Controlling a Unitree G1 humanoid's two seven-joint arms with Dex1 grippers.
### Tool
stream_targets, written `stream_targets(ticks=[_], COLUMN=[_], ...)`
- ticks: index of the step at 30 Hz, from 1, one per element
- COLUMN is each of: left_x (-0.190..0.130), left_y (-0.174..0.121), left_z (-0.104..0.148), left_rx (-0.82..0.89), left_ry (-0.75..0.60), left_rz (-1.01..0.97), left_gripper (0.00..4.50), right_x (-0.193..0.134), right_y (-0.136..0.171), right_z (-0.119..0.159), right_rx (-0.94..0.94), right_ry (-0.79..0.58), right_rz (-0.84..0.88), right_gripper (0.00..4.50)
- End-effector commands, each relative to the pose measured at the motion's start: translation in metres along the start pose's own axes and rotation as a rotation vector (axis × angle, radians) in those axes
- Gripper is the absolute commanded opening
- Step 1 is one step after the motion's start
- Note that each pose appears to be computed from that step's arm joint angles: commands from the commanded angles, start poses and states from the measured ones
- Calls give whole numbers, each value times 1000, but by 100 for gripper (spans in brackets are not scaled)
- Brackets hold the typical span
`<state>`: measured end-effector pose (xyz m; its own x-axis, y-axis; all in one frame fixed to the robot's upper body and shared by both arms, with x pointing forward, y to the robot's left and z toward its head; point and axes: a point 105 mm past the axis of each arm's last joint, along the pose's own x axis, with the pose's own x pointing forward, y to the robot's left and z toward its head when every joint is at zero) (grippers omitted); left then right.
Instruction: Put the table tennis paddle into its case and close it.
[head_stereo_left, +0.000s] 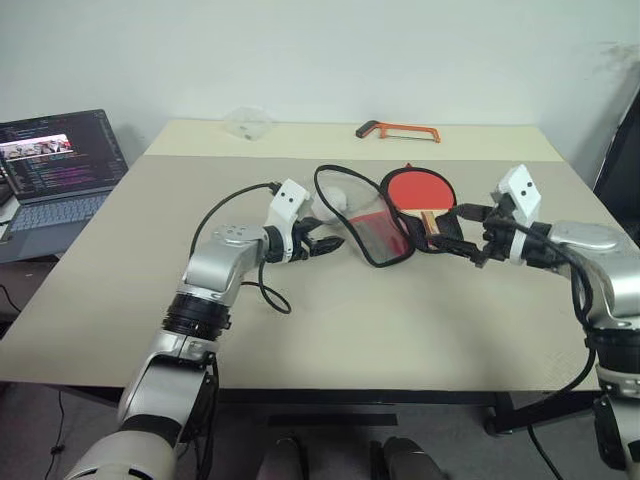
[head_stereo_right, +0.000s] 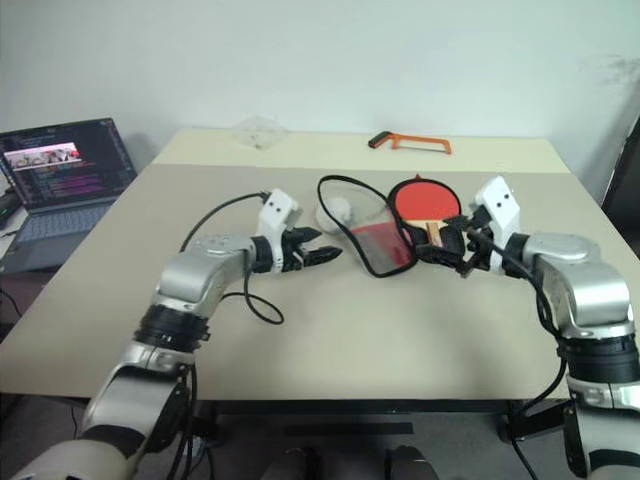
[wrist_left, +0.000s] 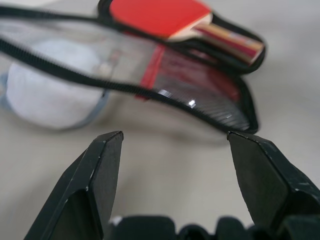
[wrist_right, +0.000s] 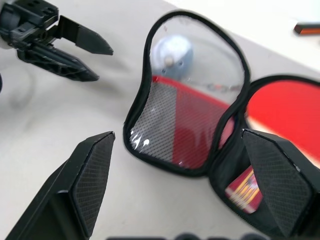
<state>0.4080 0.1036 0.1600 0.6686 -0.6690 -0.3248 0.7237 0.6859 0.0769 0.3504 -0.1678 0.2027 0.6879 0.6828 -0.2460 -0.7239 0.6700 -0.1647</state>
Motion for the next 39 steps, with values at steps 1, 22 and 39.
stream_targets(ticks=[1, 22, 39], left_x=[-2, 70, 116], left_y=[4, -18, -83], left_z=[17, 7, 105], left_rx=[51, 31, 71], left_ry=[-36, 23, -350], left_rz=[21, 49, 136], left_gripper=[364, 3, 3], right_x=[-6, -5, -34], right_y=[10, 11, -17], right_z=[18, 24, 44], right_rx=[-26, -22, 23], right_ry=[-80, -111, -202], right_rz=[21, -32, -279], right_gripper=[444, 450, 450])
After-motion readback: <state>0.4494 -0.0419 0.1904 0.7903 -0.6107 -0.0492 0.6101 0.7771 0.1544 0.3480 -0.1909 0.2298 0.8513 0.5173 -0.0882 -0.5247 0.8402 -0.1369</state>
